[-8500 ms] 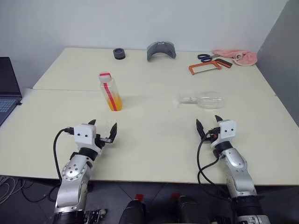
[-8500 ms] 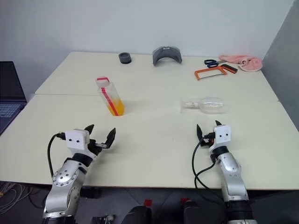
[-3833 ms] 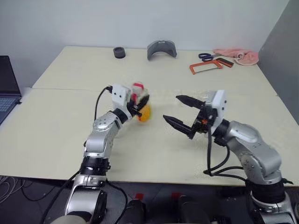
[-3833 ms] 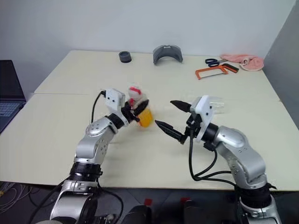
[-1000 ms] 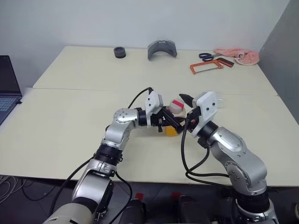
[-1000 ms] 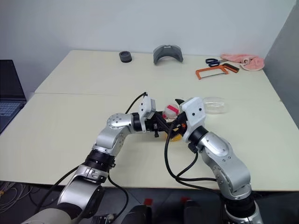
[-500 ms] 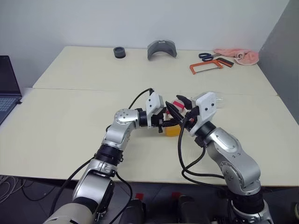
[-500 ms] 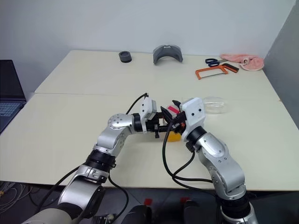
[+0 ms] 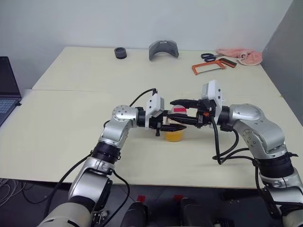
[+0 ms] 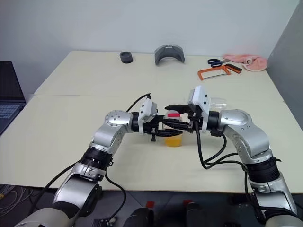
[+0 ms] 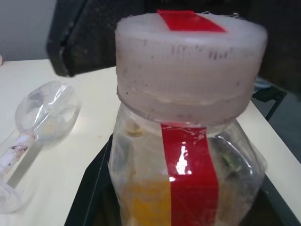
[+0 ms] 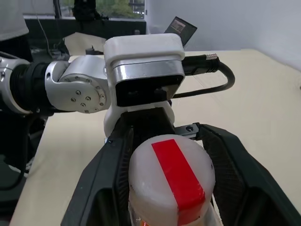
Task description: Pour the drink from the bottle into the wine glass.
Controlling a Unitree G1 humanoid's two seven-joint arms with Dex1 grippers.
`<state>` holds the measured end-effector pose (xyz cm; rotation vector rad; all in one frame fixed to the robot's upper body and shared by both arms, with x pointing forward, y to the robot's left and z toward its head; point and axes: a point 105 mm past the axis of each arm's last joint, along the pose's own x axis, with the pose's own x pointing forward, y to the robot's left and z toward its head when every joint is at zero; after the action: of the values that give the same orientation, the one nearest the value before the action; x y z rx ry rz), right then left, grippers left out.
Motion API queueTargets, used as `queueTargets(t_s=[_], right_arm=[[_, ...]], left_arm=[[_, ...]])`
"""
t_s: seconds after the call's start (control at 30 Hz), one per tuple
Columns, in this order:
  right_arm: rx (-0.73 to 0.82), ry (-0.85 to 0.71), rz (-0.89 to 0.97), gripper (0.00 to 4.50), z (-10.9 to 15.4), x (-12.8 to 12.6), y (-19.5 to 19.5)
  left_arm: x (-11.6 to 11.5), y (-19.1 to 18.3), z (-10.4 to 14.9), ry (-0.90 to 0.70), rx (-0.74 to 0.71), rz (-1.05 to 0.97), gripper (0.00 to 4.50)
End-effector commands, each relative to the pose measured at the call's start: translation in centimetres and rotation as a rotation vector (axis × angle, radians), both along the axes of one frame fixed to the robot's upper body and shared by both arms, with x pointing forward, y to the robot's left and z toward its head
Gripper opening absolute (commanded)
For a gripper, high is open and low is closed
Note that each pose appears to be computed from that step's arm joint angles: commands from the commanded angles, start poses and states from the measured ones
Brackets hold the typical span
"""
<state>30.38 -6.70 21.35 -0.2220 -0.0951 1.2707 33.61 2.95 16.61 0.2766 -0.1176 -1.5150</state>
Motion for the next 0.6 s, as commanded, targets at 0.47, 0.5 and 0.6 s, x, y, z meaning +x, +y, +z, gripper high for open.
queueTargets(t_s=[0.47, 0.5, 0.6], right_arm=[[0.279, -0.123, -0.543, 4.50, 1.0, -2.2, 1.0], [0.288, -0.125, -0.557, 4.50, 1.0, -2.2, 1.4], [0.299, -0.136, -0.596, 4.50, 0.8, -1.8, 2.0]], left_arm=[[1.7, -0.2, 1.7, -0.058, -0.069, 0.133, 1.76], [1.7, -0.3, 1.7, -0.058, -0.067, 0.130, 1.76], [1.7, -0.5, 1.7, -0.059, -0.065, 0.122, 1.76]])
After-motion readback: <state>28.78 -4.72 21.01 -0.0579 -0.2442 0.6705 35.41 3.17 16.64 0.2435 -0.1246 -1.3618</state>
